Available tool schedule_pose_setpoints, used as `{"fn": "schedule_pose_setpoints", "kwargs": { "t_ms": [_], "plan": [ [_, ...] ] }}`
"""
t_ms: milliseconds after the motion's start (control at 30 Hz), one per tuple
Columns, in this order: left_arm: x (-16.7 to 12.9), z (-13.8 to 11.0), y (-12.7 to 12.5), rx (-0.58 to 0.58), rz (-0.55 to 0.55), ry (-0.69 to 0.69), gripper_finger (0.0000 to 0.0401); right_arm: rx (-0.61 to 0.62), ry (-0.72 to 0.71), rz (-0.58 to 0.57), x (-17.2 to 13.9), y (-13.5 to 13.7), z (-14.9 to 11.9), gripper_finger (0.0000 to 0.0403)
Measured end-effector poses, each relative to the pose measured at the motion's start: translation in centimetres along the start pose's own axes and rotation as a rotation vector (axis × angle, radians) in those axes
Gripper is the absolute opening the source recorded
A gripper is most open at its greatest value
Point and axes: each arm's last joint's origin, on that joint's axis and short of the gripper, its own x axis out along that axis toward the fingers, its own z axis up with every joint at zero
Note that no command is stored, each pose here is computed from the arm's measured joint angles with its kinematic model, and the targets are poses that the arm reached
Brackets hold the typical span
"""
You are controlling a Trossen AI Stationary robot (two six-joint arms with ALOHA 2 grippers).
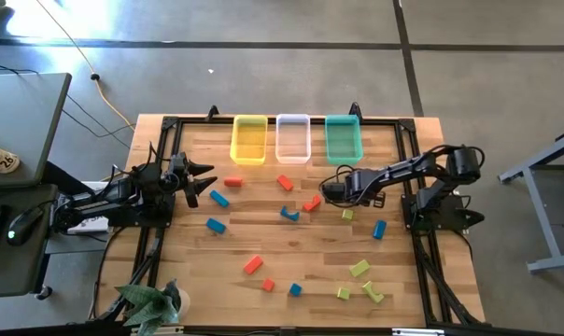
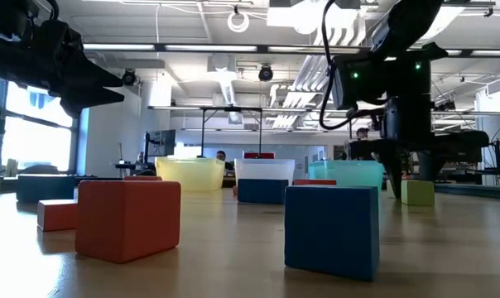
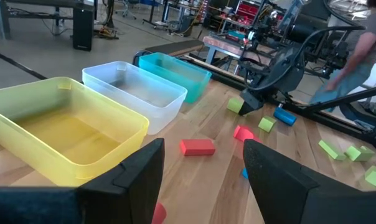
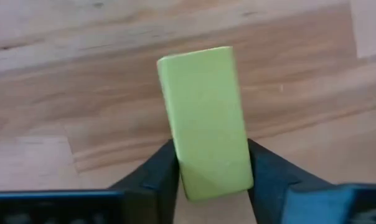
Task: Sort & place blocks by color
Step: Put the green block into the green bin
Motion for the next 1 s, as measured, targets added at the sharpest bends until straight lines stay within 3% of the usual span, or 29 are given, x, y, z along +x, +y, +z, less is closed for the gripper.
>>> {"fn": "schedule_pose_setpoints", "kwargs": {
  "t_ms": [300,533,800,1000],
  "plan": [
    [-0.4,1.0,-0.2,-0.004,0.003,-0.033,0.0209,-0.137,-0.007,0.077,-1.0,0.1,0.3,0.011],
    [-0.9,3.1,-0.7,0.03,0.022,-0.049,0.0209,-0.196,-0.055,0.237,-3.5,-0.1,1.4,0.0112],
    [0.4,5.6,-1.4,0.097,0.104,0.05,0.0209,-0.221,-0.215,0.449,-6.3,-0.1,5.3,0.0111],
    [2.4,7.2,-2.0,0.154,0.158,0.196,0.0209,-0.265,-0.338,0.518,-7.0,0.0,9.5,0.0111]
  ]
}}
